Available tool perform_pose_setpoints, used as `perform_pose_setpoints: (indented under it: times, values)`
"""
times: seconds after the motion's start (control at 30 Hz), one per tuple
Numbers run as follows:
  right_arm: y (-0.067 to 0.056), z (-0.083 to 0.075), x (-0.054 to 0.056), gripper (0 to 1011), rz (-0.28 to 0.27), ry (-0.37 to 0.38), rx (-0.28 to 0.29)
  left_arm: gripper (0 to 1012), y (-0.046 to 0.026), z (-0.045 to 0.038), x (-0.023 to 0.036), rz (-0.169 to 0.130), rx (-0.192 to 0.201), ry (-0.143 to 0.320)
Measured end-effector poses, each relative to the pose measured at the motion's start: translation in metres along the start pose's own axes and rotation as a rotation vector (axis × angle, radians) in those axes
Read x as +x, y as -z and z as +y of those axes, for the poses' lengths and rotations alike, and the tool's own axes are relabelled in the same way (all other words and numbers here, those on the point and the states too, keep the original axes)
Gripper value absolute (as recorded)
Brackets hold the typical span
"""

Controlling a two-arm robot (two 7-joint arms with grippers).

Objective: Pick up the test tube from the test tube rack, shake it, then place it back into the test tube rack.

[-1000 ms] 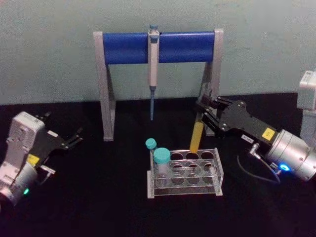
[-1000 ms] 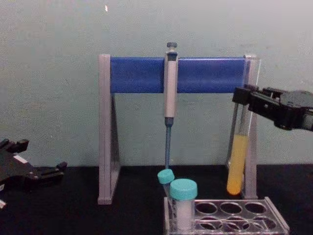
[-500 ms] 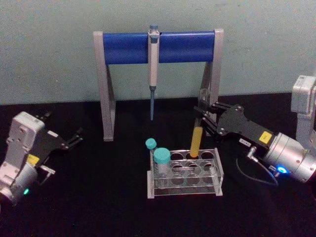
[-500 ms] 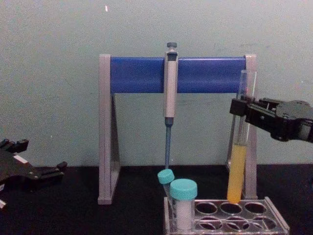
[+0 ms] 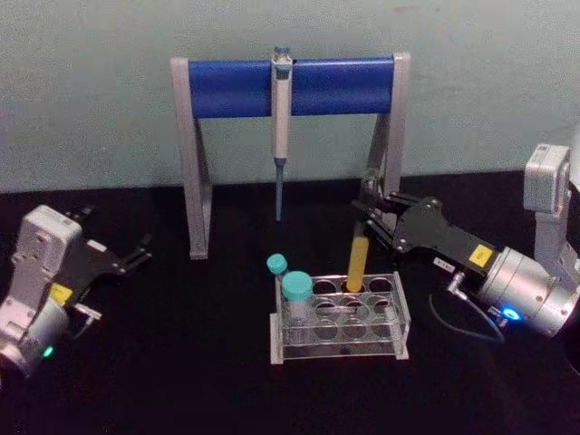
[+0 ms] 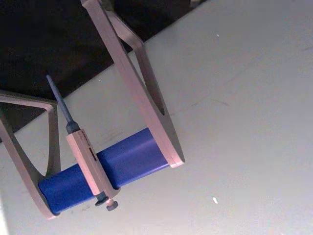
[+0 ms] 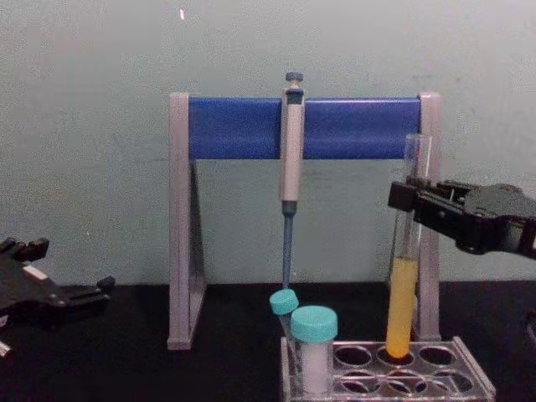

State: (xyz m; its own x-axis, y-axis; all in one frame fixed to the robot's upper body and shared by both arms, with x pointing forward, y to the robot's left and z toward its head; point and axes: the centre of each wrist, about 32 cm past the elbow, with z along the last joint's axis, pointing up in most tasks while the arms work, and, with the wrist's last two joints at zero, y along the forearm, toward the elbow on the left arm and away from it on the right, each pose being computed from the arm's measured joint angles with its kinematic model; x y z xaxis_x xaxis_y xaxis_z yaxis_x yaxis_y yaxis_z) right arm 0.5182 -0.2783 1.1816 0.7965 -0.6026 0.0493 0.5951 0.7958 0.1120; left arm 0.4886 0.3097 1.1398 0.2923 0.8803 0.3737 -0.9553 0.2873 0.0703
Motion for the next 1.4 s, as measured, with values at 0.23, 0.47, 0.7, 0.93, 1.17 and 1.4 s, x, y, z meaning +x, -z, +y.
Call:
perform_pose_setpoints:
  times: [0.23,0.47,0.7,0.93,1.17,1.4]
  values:
    - [0.003,0.001,0.0,229,0.0,0.001,-0.008,1001,0.0,0.0,0.0,0.0,0.0,0.0]
    - [0.006,0.003,0.001,229,0.001,0.003,-0.018,1001,0.0,0.0,0.0,0.0,0.0,0.0]
    - [0.01,0.005,0.002,229,0.007,0.007,-0.033,1001,0.0,0.0,0.0,0.0,0.0,0.0]
    - [0.015,0.006,0.003,229,0.018,0.007,-0.046,1001,0.0,0.0,0.0,0.0,0.0,0.0]
    - [0.018,0.008,0.004,229,0.028,0.003,-0.063,1001,0.0,0.0,0.0,0.0,0.0,0.0]
    - [0.02,0.01,0.006,229,0.031,-0.004,-0.084,1001,0.0,0.0,0.0,0.0,0.0,0.0]
